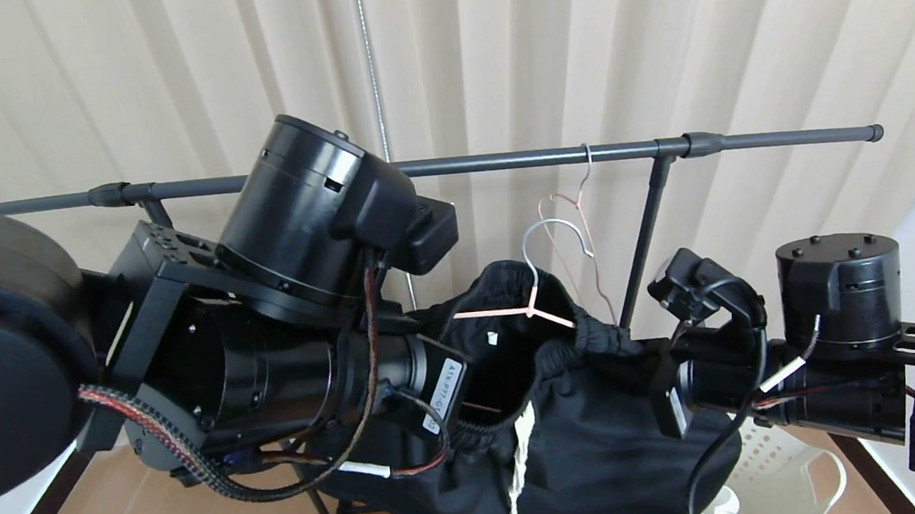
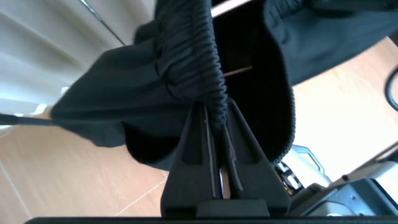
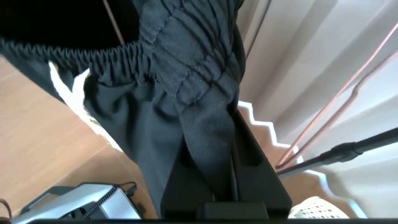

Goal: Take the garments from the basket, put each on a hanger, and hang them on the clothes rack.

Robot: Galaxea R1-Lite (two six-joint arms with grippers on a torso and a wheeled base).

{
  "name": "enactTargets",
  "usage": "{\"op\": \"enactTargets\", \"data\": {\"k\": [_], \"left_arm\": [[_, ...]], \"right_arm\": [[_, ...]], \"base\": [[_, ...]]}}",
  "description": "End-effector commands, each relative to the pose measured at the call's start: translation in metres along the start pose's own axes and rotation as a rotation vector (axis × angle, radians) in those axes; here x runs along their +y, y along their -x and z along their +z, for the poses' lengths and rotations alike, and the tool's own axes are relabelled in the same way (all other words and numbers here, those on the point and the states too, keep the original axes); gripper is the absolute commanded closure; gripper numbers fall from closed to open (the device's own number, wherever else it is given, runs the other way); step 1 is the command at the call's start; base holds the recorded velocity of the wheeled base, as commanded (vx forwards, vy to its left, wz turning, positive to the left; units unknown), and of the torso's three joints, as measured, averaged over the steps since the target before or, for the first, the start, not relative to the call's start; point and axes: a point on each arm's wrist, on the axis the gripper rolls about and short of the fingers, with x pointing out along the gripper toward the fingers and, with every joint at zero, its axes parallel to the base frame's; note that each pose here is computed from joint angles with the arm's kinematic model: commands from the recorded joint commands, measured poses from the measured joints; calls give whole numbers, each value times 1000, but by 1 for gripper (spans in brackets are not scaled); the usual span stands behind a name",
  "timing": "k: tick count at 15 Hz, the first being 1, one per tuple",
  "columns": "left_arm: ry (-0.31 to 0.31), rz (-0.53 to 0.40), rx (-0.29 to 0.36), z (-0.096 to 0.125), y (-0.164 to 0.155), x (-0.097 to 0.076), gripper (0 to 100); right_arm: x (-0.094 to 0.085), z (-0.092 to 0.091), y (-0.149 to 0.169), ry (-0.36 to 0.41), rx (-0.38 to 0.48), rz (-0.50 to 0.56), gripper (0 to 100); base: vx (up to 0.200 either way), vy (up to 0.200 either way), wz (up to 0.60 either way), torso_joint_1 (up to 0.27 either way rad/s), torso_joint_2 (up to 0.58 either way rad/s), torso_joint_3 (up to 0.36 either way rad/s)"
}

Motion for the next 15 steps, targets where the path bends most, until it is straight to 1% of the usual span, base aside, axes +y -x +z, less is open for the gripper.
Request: {"op": "enactTargets", "data": {"k": [1,2,4,5,7,9,10,12,13,15], "left_arm": [[-8,-15,11,-4,-1,-6,100],[-19,-28,29,-9,-2,-10,100],[-25,-28,49,-14,-5,-12,100],[-28,-28,70,-18,-10,-14,100],[5,-27,63,-17,-19,-16,100],[15,-26,59,-16,-27,-18,100],[31,-26,59,-16,-30,-18,100],[39,-24,56,-16,-38,-21,100],[50,-25,38,-14,-45,-23,100],[70,-23,26,-13,-51,-24,100]], "right_arm": [[0,1,-1,-11,-9,0,100],[0,4,0,-28,-34,-3,100],[-1,6,0,-46,-51,-3,100],[-1,7,0,-53,-58,-4,100],[0,7,2,-52,-63,10,100],[2,7,5,-50,-69,47,100],[2,8,5,-47,-80,46,100],[2,7,8,-40,-99,46,100],[3,6,9,-36,-115,47,100],[3,5,10,-33,-127,46,100]], "base": [[0,0,0,0,0,0],[0,0,0,0,0,0],[0,0,0,0,0,0],[0,0,0,0,0,0],[0,0,0,0,0,0],[0,0,0,0,0,0],[0,0,0,0,0,0],[0,0,0,0,0,0],[0,0,0,0,0,0],[0,0,0,0,0,0]]}}
